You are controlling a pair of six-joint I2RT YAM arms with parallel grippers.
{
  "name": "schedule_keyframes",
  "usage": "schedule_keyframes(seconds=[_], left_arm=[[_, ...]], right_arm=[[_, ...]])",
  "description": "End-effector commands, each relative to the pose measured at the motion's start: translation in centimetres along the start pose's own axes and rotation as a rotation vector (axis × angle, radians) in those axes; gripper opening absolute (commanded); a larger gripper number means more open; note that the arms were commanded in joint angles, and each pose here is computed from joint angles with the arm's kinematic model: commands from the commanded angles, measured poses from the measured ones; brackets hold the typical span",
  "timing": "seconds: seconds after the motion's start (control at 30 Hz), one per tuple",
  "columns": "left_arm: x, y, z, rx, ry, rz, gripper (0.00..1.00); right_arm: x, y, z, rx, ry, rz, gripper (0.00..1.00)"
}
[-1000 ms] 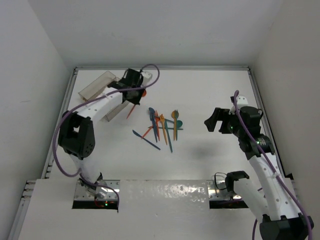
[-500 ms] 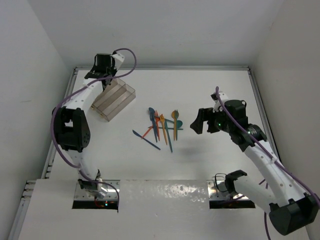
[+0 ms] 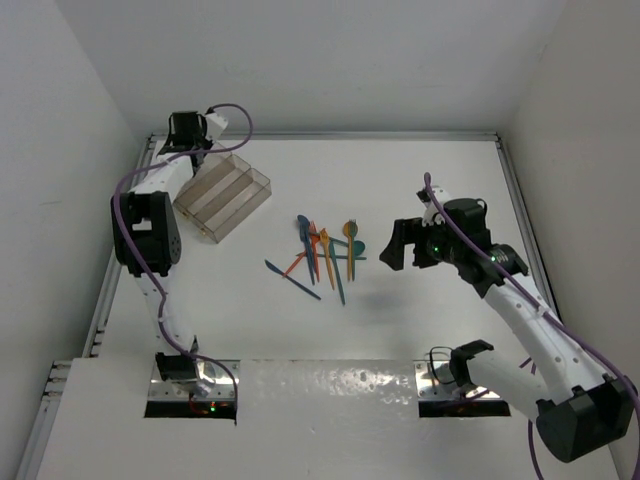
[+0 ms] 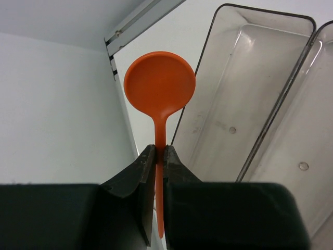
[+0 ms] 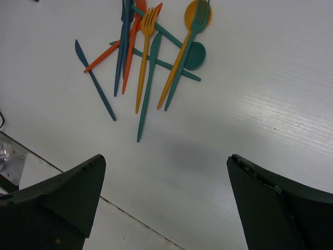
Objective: Sort the eating utensils into containers
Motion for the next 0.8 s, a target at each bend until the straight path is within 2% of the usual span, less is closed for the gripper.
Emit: schedule_keyframes(seconds=[0.0,0.17,0.33,0.47,0.5,0.63,0.7,0.77], left_arm=[[-1.2,1.0,-1.6,0.036,-0.086,-0.028,0.03],[-2.9,-0.7,-0.9,0.047,-0.067,0.011,0.07],[-3.5,-1.4,-0.5,0.057,-0.050,0.016,0.19],[-2.9,-0.8,-0.9,0.090,-0.061,0.000,0.40],[-2.7,-0.6,-1.2,0.117,-0.069,-0.004,0.42],[0.9,2.3,-4.6,0.240,-0.100,-0.085,0.45],[4.6,1.9,-8.5,0.307,-0.138,-0.111,0.45],[8.6,2.5,-10.5,0.370,-0.150,-0.167,0.45]], right_arm=[[0.0,0.1,-0.6,0.026,-0.022,0.007,0.99],[-0.2,-0.1,-0.8,0.032,-0.022,0.031,0.99],[-0.4,-0.3,-0.6,0.030,-0.009,0.033,0.99],[-0.4,-0.3,-0.5,0.027,-0.018,0.034,0.99],[-0.4,-0.4,-0.5,0.027,-0.020,0.038,0.99],[-0.3,-0.7,-0.5,0.020,-0.037,0.062,0.99],[-0.3,-0.8,-0.5,0.012,-0.051,0.078,0.99],[-0.3,-1.1,-0.7,0.003,-0.073,0.102,0.97]])
Point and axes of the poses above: each gripper's point midway between its finger pads, its own x axis back along the fingers, its own y axis along the line the jaws close on, z = x × y, the point moved 7 cm from there along x, back along the fingers, and after that the axes turned 13 degrees about -x, right-handed, at the moved point
